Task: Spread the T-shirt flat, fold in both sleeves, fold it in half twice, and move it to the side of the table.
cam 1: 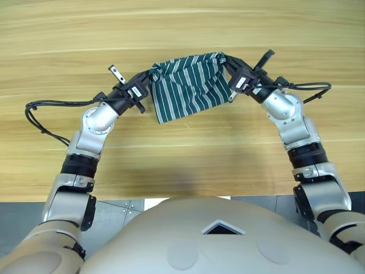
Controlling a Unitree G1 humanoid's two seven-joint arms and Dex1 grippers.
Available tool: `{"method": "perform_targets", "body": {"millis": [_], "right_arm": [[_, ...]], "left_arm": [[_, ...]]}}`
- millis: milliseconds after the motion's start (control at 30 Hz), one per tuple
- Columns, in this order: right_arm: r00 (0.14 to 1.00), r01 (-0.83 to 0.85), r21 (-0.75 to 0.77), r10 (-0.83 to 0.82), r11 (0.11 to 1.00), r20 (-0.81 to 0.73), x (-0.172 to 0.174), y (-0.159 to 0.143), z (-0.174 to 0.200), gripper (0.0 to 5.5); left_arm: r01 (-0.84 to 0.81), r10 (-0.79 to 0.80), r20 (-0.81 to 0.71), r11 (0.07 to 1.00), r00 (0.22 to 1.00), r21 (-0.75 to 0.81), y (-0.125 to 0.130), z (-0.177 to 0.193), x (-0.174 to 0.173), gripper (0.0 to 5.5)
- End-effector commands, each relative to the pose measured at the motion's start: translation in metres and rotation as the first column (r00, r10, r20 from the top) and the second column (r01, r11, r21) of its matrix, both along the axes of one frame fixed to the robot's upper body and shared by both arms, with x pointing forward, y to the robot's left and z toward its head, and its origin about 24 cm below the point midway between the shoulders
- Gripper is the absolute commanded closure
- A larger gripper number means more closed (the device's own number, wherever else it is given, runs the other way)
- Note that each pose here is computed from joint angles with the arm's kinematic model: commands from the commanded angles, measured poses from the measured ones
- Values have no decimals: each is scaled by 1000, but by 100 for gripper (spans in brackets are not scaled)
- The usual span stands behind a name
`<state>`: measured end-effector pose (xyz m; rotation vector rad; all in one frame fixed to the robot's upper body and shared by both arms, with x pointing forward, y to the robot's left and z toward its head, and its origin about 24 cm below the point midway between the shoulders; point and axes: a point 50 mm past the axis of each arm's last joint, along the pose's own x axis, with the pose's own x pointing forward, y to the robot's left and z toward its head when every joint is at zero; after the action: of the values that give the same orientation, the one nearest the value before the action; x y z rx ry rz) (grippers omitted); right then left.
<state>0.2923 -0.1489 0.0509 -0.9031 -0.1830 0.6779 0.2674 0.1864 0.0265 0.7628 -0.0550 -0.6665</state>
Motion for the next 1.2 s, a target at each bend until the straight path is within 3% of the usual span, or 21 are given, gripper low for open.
{"method": "perform_targets", "body": {"millis": [33, 267, 433, 500, 600, 733, 833, 1000, 1100, 1200], "right_arm": [[1000, 27, -16, -27, 1000, 6, 14, 0, -1, 460], [997, 75, -36, -75, 997, -7, 33, 0, -7, 341], [998, 43, 22, -44, 999, 38, 37, 17, -2, 250], [999, 5, 43, -7, 999, 37, 34, 30, -6, 250], [997, 77, 36, -76, 996, -3, 44, 35, -15, 250], [981, 182, 26, -180, 983, -75, 55, 39, -25, 250], [952, 285, 21, -280, 958, -126, 62, 37, -30, 250], [900, 420, 68, -406, 905, -157, 64, 24, -33, 250], [954, 300, 263, -290, 917, -76, 62, 45, -14, 250], [998, 46, 412, -57, 910, 17, 41, 85, 1, 250]], "left_arm": [[-15, 14, -25, 1000, 1000, -19, -3, -6, 10, 466], [-109, 109, -2, 993, 994, -47, 1, -7, 30, 369], [-249, 250, 22, 967, 968, -58, 21, -6, 42, 369], [-300, 301, 10, 953, 954, -50, 32, -12, 40, 369], [-387, 389, 6, 918, 921, -80, 47, -13, 38, 369], [-353, 351, -32, 931, 936, -93, 41, -21, 34, 369], [-347, 343, -50, 930, 938, -121, 40, -20, 36, 369], [-458, 463, -31, 859, 886, -228, 63, -11, 35, 369], [-507, 531, -8, 805, 848, -308, 76, -10, 25, 369], [-575, 639, 24, 707, 769, -412, 95, -6, 8, 369]]}}
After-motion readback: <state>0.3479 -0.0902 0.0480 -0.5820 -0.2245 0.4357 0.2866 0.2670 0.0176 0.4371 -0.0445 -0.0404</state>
